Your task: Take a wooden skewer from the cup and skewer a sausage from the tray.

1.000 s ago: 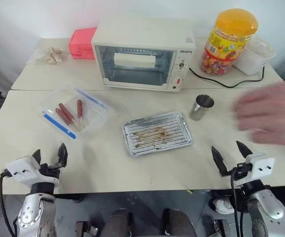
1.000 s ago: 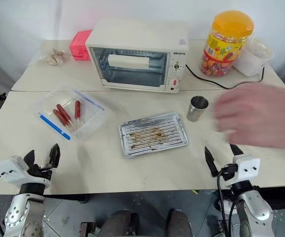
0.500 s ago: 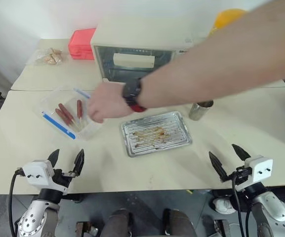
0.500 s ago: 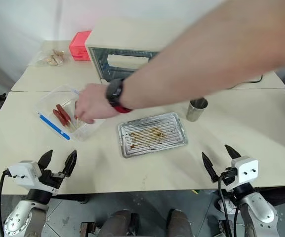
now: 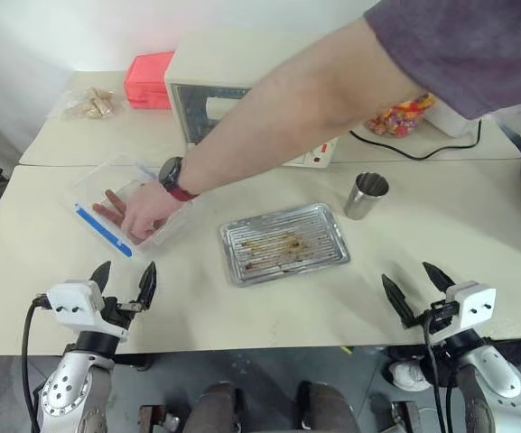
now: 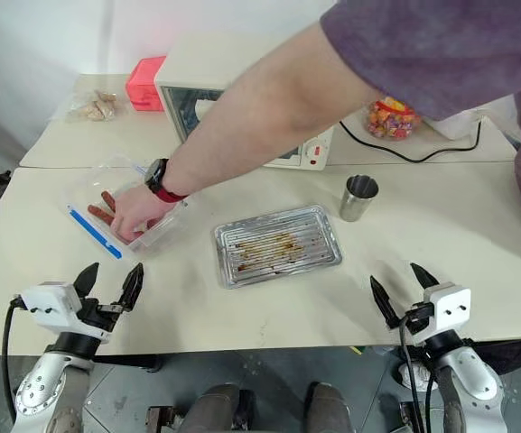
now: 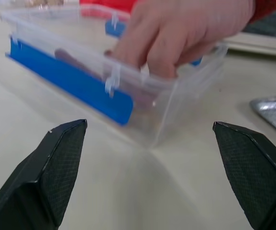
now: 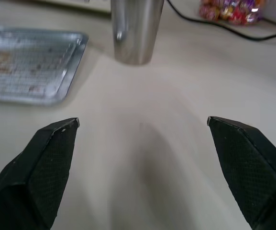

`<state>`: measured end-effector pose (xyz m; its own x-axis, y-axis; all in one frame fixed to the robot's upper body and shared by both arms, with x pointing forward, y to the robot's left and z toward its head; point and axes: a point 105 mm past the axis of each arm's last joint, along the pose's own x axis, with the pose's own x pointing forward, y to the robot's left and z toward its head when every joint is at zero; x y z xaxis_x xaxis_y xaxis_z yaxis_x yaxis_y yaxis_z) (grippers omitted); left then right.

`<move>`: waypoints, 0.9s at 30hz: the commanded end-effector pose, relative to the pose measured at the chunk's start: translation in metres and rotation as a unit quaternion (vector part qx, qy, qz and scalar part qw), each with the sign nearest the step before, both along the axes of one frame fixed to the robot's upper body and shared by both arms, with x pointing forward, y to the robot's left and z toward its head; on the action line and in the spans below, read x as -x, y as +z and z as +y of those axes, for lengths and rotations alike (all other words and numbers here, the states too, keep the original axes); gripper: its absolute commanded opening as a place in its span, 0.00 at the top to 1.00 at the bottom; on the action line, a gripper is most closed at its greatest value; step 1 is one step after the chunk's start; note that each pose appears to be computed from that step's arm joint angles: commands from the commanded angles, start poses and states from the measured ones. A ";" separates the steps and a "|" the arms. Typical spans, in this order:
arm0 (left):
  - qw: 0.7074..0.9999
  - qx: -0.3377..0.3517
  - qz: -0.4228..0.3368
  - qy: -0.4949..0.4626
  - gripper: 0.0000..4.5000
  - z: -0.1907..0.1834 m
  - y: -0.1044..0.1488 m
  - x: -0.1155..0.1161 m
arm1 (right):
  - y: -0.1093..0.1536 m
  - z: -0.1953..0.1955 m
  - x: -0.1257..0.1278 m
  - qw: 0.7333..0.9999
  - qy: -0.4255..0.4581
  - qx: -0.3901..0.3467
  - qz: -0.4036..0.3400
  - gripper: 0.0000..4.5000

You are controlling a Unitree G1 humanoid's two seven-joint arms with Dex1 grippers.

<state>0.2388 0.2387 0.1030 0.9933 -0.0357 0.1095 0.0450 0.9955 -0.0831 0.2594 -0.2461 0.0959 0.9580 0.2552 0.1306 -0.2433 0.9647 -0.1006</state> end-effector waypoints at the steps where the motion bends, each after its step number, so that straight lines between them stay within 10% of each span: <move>1: 1.000 -0.013 -0.019 0.020 0.01 0.011 0.006 -0.001 | 0.006 -0.005 -0.001 1.000 -0.001 0.002 -0.016 0.00; 27: 0.993 0.013 -0.040 -0.108 0.01 -0.029 0.017 0.004 | 0.012 0.001 -0.003 0.999 -0.020 -0.008 -0.031 0.00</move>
<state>0.2385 0.2171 0.0990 0.9754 -0.1803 0.1266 0.1956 0.9732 -0.1208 0.2646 -0.2430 0.0911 0.9663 0.2215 0.1311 -0.2123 0.9739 -0.0805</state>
